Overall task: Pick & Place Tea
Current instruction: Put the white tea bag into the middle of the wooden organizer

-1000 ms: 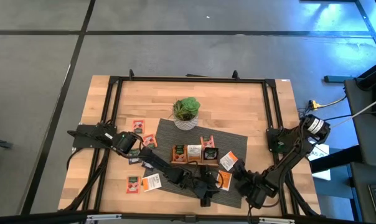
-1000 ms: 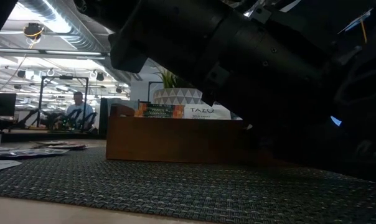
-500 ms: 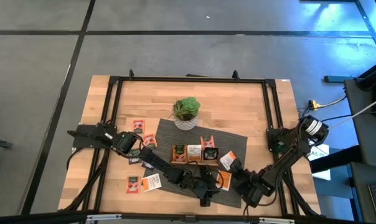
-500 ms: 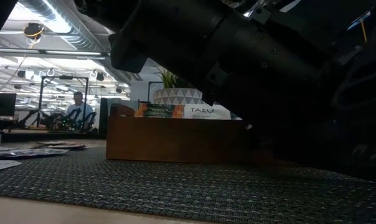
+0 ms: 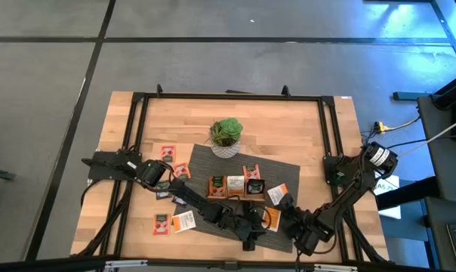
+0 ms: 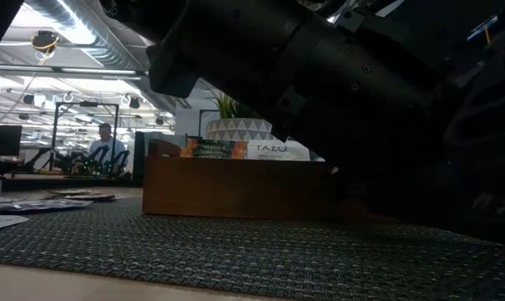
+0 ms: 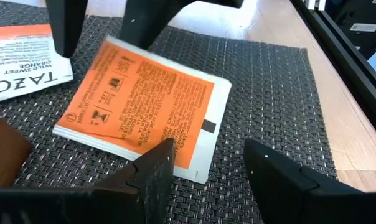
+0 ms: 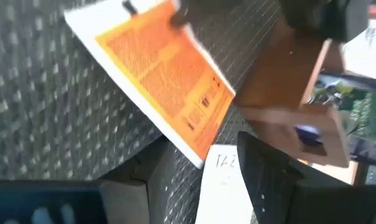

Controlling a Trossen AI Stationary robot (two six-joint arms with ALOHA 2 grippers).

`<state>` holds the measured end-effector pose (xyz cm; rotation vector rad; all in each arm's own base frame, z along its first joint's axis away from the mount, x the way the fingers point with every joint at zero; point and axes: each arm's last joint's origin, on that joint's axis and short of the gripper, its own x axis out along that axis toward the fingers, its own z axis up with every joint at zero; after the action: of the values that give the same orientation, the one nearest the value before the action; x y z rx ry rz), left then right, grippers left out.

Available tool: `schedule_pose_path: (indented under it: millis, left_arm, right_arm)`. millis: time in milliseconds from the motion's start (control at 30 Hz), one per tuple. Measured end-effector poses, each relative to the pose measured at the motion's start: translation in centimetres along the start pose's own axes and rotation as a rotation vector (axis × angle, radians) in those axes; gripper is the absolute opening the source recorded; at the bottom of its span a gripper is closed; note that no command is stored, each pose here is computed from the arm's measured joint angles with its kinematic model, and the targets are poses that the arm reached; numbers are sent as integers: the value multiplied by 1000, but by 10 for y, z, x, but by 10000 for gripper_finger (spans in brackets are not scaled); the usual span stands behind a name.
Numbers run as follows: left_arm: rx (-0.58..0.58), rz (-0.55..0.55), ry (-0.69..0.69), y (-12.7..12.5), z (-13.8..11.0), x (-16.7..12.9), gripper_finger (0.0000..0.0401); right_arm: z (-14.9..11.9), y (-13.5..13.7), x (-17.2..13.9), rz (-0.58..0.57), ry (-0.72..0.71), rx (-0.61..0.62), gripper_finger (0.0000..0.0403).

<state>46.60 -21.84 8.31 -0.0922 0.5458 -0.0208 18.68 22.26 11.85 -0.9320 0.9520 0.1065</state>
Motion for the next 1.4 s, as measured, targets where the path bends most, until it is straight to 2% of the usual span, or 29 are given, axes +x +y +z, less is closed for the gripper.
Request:
schedule_pose_path:
  millis: [300,400,600,733,933,1133,1267,1400]
  left_arm:
    - [-10,1,1,1,0,0,191]
    - [-14,1,1,1,0,0,190]
    - [-22,1,2,1,0,0,191]
    - [-22,1,2,1,0,0,190]
    - [-23,2,0,1,0,0,191]
    - [-27,2,0,1,0,0,189]
    - [-27,2,0,1,0,0,191]
    - [-27,2,0,1,0,0,190]
  right_arm:
    - [7,1,-3,4,-51,77,177]
    - [12,2,-3,15,-88,59,177]
    - [18,6,-5,146,-140,-8,177]
    - [19,7,-5,174,-152,-43,177]
    - [21,5,-4,113,-174,-30,177]
    - [21,5,-4,107,-177,-27,177]
    - [23,4,-4,108,-197,-6,161]
    - [24,5,-4,136,-197,-5,122]
